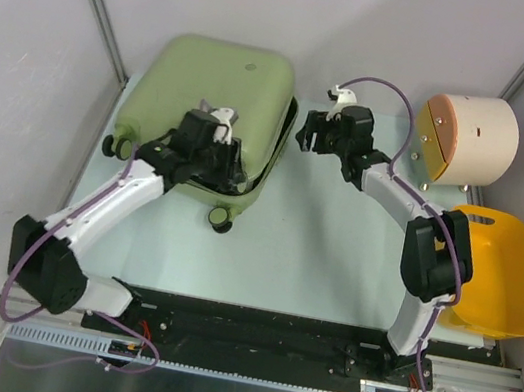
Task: Open, take out, and arrange the luggage
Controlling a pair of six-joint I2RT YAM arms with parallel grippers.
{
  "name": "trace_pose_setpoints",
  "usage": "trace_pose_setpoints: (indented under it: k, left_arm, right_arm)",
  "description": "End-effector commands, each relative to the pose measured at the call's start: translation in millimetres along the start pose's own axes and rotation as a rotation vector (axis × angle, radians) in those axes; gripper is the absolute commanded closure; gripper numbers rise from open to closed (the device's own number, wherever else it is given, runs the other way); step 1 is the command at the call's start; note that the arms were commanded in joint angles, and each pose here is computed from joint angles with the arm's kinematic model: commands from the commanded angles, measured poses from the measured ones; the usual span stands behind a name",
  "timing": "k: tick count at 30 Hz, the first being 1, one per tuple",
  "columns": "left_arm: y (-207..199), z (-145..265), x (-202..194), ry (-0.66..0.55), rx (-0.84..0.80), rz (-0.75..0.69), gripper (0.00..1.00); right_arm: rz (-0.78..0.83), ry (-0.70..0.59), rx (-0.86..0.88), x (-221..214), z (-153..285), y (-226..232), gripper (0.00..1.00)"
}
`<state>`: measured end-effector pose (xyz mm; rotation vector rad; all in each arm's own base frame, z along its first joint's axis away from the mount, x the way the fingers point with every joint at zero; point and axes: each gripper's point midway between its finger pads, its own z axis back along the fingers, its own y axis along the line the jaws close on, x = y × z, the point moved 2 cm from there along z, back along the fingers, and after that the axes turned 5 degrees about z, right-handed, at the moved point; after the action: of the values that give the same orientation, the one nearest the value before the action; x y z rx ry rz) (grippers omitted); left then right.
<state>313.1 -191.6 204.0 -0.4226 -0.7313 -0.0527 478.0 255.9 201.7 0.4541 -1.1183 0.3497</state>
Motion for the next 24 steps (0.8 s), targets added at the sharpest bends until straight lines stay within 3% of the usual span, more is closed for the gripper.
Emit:
trace_pose_setpoints:
  k: [1,3,12,18,19,21,22,23,24]
  left_arm:
    - [-18.3,82.7,76.9,-0.297,-0.226,-0.069,1.0]
    - [-26.3,108.1,78.4,-0.328,-0.311,-0.095,1.0]
    - [-11.8,171.5,96.9,-0.473,-0.371,-0.141,1.0]
    - [11.9,187.1,108.5,-0.551,-0.29,-0.191,0.97]
    - [16.1,188.6,111.3,-0.563,-0.267,-0.202,0.74]
    - [27.9,195.1,121.0,-0.616,-0.171,-0.236,0.43]
    - [31.6,198.1,124.5,-0.635,-0.135,-0.265,0.18]
    - [43.5,206.5,134.5,-0.681,-0.034,-0.273,0.04]
    - [50.7,213.3,141.3,-0.708,0.036,-0.334,0.0]
  right_arm:
    - [0.047,-0.068,0.062,10.1,-11.1,5.6,0.33]
    - [0.044,-0.096,0.135,14.7,-17.2,19.6,0.39]
    - [-0.075,-0.215,0.46,39.3,-34.3,99.3,0.43]
    - [-0.144,-0.421,0.574,112.3,-30.7,150.6,0.37]
    - [-0.166,-0.416,0.582,111.7,-34.4,155.2,0.36]
    - [-0.171,-0.427,0.598,118.0,-33.7,161.9,0.36]
    - [-0.167,-0.44,0.607,123.2,-32.2,165.8,0.35]
    - [-0.164,-0.444,0.611,124.0,-32.1,168.6,0.35]
    - [-0.166,-0.45,0.61,126.3,-31.7,169.5,0.35]
